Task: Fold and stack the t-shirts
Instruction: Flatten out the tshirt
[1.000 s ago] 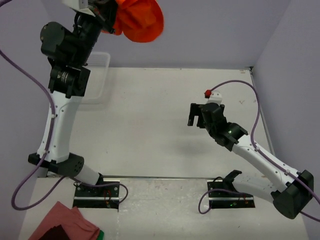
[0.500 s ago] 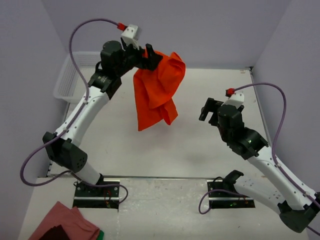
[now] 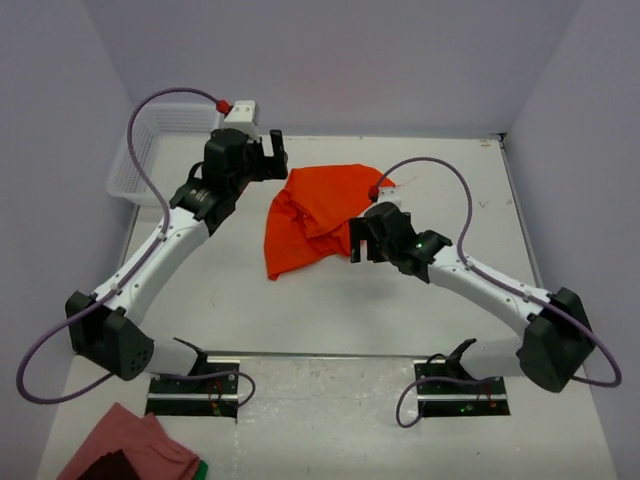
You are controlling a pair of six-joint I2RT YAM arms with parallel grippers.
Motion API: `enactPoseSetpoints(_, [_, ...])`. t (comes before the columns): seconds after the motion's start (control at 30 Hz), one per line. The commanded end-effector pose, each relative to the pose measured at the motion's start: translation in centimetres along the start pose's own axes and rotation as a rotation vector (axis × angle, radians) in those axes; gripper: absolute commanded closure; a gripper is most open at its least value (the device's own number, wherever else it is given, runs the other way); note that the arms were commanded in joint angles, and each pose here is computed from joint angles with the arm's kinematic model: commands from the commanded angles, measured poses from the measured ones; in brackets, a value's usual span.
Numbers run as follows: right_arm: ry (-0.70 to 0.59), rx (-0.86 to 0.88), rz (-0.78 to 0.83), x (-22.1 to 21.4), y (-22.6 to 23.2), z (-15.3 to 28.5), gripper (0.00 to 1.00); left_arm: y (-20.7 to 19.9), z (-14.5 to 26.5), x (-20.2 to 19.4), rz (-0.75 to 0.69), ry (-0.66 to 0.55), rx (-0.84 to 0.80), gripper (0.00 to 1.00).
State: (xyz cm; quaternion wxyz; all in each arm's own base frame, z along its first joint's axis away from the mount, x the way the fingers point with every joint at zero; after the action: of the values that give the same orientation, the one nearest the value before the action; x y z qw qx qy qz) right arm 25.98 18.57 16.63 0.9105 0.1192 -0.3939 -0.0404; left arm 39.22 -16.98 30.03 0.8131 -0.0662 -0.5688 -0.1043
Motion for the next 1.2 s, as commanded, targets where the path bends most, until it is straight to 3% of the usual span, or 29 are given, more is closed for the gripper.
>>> enactPoseSetpoints(0.0, [0.054, 0.069, 0.022, 0.3, 3.0, -2.5, 0.05, 1.7, 3.1, -1.3, 0.020, 0.011, 0.077, 0.00])
enactPoseSetpoints(0.17, [0.158, 0.029, 0.065, -1.5, 4.5, -7.4, 0.29, 0.3, 4.3, -5.8, 0.069, 0.089, -0.019, 0.00])
enactPoseSetpoints(0.57, [0.212, 0.000, 0.045, -1.1, 6.1, -12.0, 0.36, -1.0, 6.9, -13.5, 0.090, 0.208, -0.117, 0.04])
enactPoseSetpoints(0.83, [0.237, -0.080, 0.014, -2.1, 4.9, -14.6, 0.42, -0.9, 9.9, -12.9, 0.089, 0.161, -0.155, 0.04])
enactPoseSetpoints(1.0, [0.228, -0.153, -0.005, -1.9, 3.8, -15.4, 0.61, -1.0, 10.5, -13.7, 0.110, 0.170, -0.174, 0.04])
enactPoseSetpoints(1.03, [0.224, -0.170, -0.011, -2.1, 3.5, -15.4, 0.76, -1.1, 10.5, -14.2, 0.119, 0.183, -0.171, 0.04])
enactPoseSetpoints(1.17, [0.181, -0.197, -0.019, -0.9, 3.1, -14.6, 1.00, -1.1, 9.6, -17.7, 0.121, 0.275, -0.154, 0.04])
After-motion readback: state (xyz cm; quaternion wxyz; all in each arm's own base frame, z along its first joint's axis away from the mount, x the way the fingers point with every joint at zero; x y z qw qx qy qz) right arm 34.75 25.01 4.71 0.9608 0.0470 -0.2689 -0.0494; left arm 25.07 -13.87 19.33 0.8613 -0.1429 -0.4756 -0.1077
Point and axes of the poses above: each gripper's point midway between its finger pads, its own z axis back along the fingers, its own y axis along the line the jaws close on, x = y × z, the point moved 3 cm from there along z, back along the fingers, and after that the axes turned 11 degrees about -z, right-handed, at the moved point
